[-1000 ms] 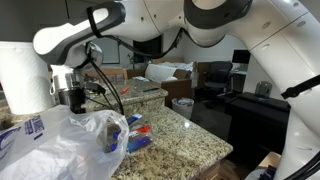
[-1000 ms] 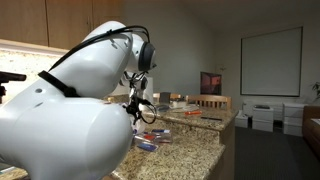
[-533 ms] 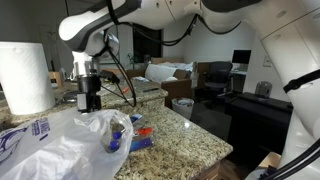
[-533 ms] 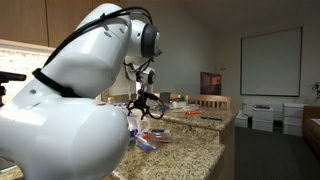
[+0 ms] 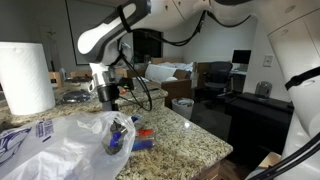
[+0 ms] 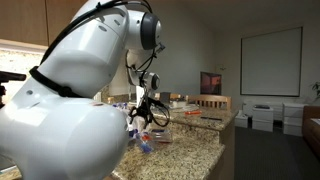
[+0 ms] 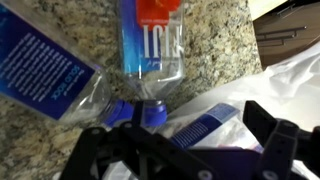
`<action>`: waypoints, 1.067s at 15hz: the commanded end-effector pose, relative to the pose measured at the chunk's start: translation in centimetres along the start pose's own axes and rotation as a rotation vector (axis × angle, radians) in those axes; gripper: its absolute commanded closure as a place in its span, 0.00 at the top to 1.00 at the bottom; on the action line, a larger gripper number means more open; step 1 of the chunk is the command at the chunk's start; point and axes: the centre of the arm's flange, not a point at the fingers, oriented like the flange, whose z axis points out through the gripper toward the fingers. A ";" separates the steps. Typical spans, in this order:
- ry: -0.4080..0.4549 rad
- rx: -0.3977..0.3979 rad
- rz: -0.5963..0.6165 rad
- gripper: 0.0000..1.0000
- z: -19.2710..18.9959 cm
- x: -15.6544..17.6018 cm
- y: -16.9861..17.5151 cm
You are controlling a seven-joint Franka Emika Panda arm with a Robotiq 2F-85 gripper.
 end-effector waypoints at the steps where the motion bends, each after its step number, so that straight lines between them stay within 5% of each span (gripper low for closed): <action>1: -0.056 -0.007 -0.045 1.00 3.2 -2.0 -0.7; 6: -0.035 -0.061 -0.008 1.00 5.7 -1.2 -0.7; 16: 0.339 -0.338 0.269 1.00 8.0 -2.1 -4.7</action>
